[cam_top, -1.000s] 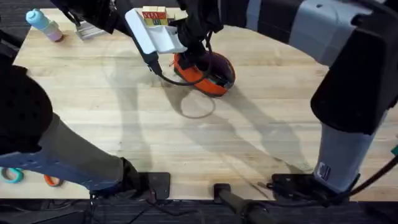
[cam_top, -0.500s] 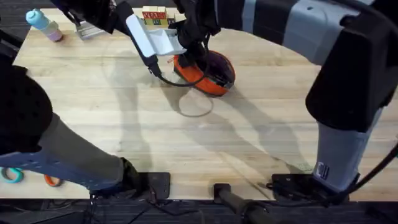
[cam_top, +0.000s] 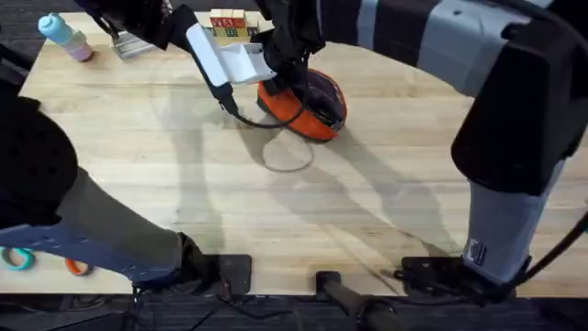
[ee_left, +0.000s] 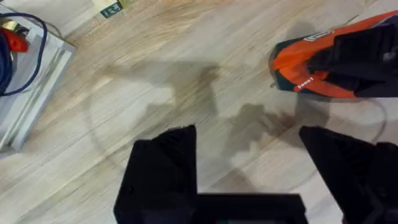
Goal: Unzip the bag, pick up the pens from the table one at a time and place them inside, then zip the bag closed.
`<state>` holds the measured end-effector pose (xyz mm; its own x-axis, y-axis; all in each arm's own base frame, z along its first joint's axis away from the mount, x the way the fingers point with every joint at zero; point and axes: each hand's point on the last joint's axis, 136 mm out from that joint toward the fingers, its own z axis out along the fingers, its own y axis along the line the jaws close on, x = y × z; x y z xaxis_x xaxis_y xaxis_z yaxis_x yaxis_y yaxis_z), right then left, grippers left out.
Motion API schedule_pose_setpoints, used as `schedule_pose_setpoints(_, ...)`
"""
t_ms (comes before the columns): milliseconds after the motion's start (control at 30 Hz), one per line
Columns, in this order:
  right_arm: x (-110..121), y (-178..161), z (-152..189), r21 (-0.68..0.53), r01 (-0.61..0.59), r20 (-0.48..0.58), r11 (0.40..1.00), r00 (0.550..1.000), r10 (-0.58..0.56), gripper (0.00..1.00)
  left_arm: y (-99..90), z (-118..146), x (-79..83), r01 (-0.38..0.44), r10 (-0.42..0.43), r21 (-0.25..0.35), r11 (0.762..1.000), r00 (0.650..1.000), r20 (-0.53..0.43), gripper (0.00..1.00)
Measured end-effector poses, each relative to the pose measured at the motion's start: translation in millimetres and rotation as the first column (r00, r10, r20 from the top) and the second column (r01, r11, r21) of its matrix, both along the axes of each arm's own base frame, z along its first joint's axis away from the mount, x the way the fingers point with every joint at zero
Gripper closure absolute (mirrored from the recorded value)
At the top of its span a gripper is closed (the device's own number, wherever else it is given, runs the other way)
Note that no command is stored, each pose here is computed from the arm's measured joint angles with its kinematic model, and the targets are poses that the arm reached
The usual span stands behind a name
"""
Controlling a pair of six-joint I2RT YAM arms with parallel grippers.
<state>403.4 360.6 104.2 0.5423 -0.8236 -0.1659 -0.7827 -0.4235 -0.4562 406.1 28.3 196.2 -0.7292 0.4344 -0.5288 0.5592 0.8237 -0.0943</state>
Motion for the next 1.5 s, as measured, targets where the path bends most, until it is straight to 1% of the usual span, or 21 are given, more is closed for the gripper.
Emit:
schedule_pose_setpoints(300, -5, -2, -3, -0.028, 0.000, -0.007, 1.000, 1.000, 0.000, 0.970, 0.0, 0, -0.1, 0.000, 0.000, 0.000, 1.000, 1.000, 0.000, 0.008)
schedule_pose_setpoints(633, -14, -2, -6, -0.047, 0.031, -0.035, 0.998, 0.999, -0.033, 0.971, -0.1, 0, -0.1, 0.000, 0.000, 0.000, 1.000, 1.000, 0.000, 0.008)
schedule_pose_setpoints(800, -15, 0, 1, -0.035, 0.065, -0.046, 0.997, 0.997, -0.066, 0.972, 0.0, 0, -0.1, 0.000, 0.000, 0.000, 1.000, 1.000, 0.000, 0.007)
schedule_pose_setpoints(933, -16, 0, 13, -0.015, 0.082, -0.038, 0.997, 0.996, -0.083, 0.972, -0.1, 0, -0.1, 0.001, -0.001, 0.000, 1.000, 1.000, 0.000, 0.007)
schedule_pose_setpoints(1133, -17, -1, 39, 0.029, 0.106, -0.016, 0.994, 0.994, -0.106, 0.972, -1.8, 1, -0.4, 0.029, -0.029, 0.002, 1.000, 1.000, 0.011, 0.008)
schedule_pose_setpoints(1400, -19, 1, 40, 0.034, 0.118, -0.023, 0.992, 0.993, -0.117, 0.971, -8.2, 3, -3.3, 0.102, -0.101, -0.008, 0.995, 0.994, 0.035, 0.008)
schedule_pose_setpoints(1500, -20, 1, 39, 0.032, 0.119, -0.027, 0.992, 0.993, -0.118, 0.972, -10.6, 4, -2.8, 0.126, -0.124, -0.039, 0.991, 0.991, 0.052, 0.008)
